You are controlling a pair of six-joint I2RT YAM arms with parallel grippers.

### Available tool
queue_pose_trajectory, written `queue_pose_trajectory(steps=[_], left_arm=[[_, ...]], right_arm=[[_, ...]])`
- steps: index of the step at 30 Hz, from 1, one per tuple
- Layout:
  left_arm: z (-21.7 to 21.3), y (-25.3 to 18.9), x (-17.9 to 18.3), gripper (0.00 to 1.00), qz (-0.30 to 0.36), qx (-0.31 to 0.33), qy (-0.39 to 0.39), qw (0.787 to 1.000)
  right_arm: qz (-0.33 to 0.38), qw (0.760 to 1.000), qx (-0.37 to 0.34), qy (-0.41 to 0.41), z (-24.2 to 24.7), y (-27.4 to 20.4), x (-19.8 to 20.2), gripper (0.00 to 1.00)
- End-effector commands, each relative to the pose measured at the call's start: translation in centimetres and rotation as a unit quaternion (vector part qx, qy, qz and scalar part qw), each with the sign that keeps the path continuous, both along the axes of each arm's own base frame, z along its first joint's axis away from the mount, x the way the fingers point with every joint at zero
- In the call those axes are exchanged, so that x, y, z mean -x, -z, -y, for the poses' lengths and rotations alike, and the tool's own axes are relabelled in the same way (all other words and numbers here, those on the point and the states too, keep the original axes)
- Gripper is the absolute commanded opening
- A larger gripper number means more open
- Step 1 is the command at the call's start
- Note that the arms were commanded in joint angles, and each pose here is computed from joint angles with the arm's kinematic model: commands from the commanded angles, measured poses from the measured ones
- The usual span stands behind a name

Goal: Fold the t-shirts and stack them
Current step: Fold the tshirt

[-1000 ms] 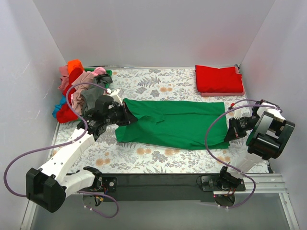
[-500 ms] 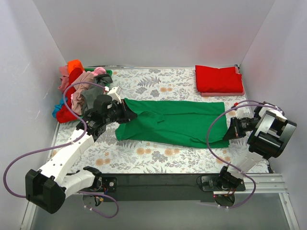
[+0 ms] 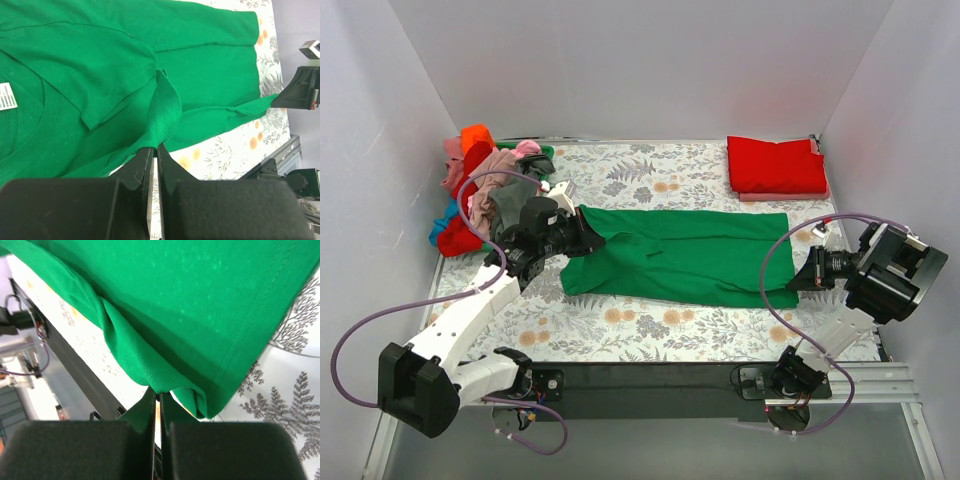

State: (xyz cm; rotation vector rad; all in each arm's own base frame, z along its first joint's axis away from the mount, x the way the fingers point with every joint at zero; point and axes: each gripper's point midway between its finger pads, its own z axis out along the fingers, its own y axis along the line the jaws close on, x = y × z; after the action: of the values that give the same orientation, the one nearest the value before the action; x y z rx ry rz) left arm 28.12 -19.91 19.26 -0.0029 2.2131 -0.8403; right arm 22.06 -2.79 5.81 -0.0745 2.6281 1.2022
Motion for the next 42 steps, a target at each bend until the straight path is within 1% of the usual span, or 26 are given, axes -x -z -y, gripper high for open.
queue_pose_trajectory(steps=[1, 6, 17, 25, 33, 42], left_arm=[[-0.4, -0.8, -0.9, 0.00, 0.022, -0.006, -0.009, 1.000], [-0.7, -0.5, -1.2, 0.00, 0.023, -0.013, -0.014, 1.000], [-0.7, 0.1, -2.0, 0.00, 0.019, -0.020, -0.015, 0.999], [-0.6, 0.5, -2.4, 0.00, 0.016, -0.024, -0.014, 0.999], [0.0, 0.0, -3.2, 0.00, 0.025, -0.029, 0.005, 0.999], [-0.7, 0.1, -3.4, 0.00, 0.032, -0.039, -0.009, 0.999]], right_arm=[[0.031, 0.999, -0.023, 0.030, 0.6, -0.9, -1.8, 0.01], [0.035, 0.997, -0.035, 0.053, 1.2, -1.0, -2.3, 0.01], [0.046, 0.995, -0.020, 0.084, 2.5, -0.6, -3.6, 0.01], [0.044, 0.995, -0.018, 0.089, 3.0, -0.2, -4.3, 0.01], [0.042, 0.995, -0.017, 0.087, 3.0, 0.1, -4.6, 0.01], [0.046, 0.995, -0.015, 0.083, 2.9, -0.1, -6.1, 0.01]])
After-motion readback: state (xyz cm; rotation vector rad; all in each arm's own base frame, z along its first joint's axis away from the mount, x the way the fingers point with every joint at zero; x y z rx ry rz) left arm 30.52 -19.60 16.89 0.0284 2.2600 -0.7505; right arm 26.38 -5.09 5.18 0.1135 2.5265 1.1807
